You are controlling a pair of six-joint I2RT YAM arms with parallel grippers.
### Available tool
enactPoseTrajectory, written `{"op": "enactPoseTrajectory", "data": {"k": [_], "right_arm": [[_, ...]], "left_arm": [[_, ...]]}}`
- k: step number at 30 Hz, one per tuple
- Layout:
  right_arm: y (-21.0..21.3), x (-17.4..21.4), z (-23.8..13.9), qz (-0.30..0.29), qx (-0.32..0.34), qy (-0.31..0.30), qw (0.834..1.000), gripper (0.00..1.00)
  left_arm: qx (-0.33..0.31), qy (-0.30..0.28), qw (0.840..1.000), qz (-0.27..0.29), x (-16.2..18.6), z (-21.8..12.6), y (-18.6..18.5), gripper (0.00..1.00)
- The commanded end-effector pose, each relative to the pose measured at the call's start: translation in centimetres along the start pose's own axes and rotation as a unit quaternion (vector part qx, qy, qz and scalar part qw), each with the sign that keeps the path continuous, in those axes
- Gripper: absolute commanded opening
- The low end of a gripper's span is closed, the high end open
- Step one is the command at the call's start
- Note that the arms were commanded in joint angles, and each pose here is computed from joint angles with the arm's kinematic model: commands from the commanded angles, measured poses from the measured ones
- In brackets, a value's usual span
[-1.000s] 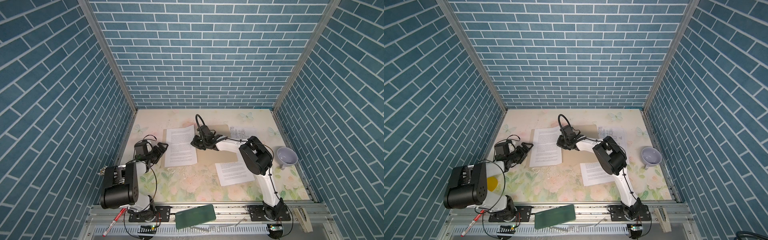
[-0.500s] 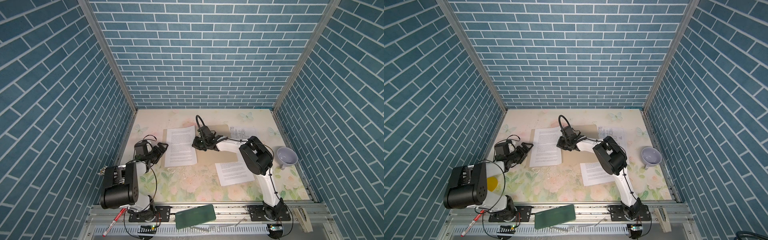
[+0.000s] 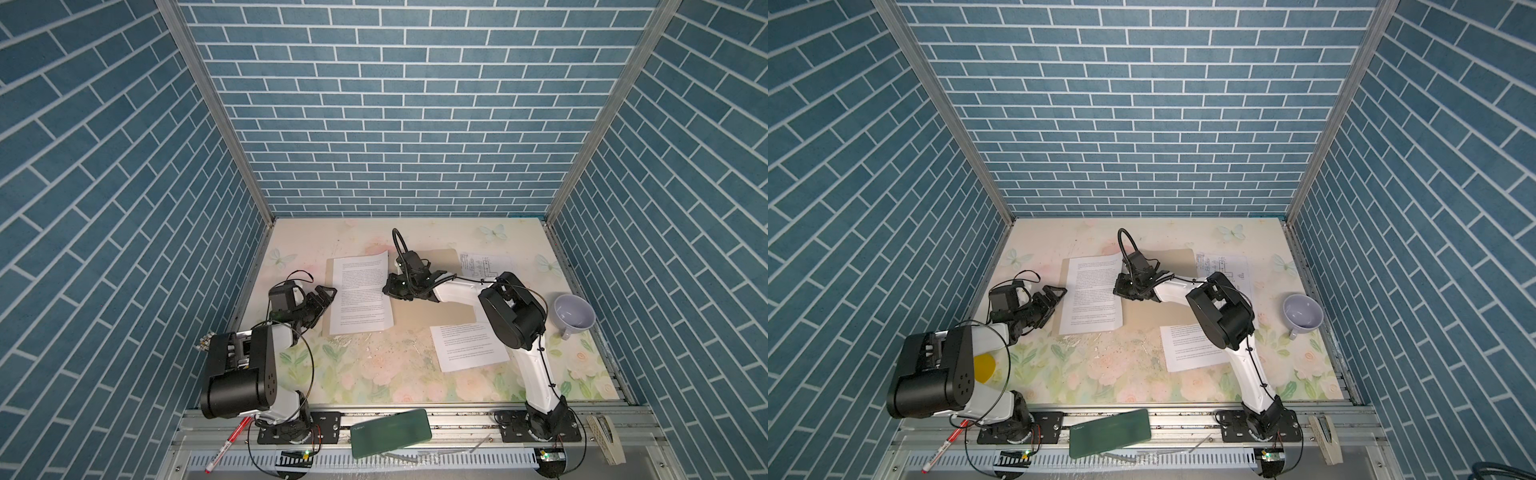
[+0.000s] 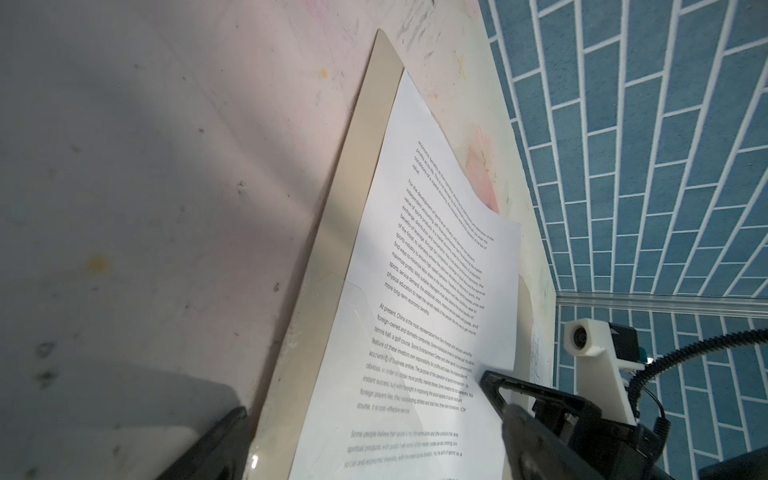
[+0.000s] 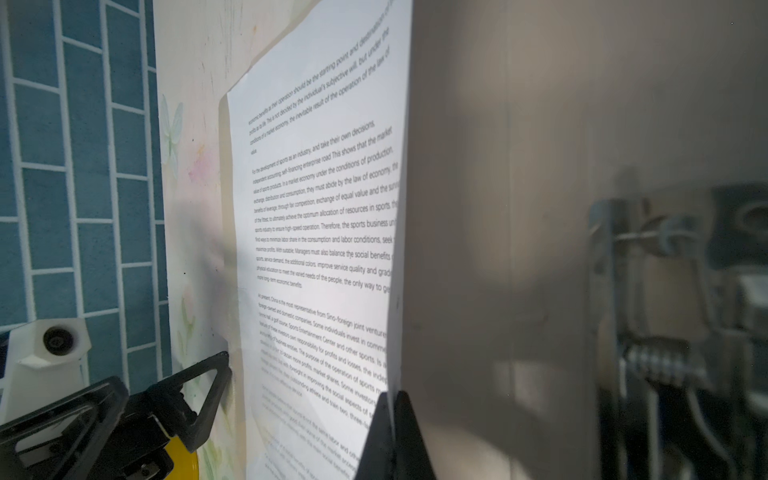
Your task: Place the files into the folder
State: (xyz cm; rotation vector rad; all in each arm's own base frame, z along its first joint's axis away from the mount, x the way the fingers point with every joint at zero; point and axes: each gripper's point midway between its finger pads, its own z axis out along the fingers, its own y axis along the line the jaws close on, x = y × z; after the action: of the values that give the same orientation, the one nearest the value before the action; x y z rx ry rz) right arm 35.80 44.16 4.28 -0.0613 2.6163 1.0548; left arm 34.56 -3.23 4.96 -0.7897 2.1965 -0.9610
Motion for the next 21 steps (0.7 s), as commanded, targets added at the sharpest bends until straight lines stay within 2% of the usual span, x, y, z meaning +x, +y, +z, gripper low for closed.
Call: {"op": "enactPoseTrajectory", "data": {"k": [1,10,21], "right_arm": [[-0.5,0.9,0.9,-0.015,-0.005,0.018,1.000,0.03],[-0.9,1.2,1.4,-0.008,-0.001,0.027,1.000,0.02],[-2.9,1.2,0.4,-0.004,0.055,0.030,0.998,0.07]], "left_arm": [[-0.084,0.078,0.990,-0.077,5.4,-0.2,5.1,0.96],[-0.083,0.079,0.990,-0.077,5.4,-0.2,5.1,0.96],[-0.083,0.079,0.990,-0.077,5.5,-0.2,5.2,0.96]]}}
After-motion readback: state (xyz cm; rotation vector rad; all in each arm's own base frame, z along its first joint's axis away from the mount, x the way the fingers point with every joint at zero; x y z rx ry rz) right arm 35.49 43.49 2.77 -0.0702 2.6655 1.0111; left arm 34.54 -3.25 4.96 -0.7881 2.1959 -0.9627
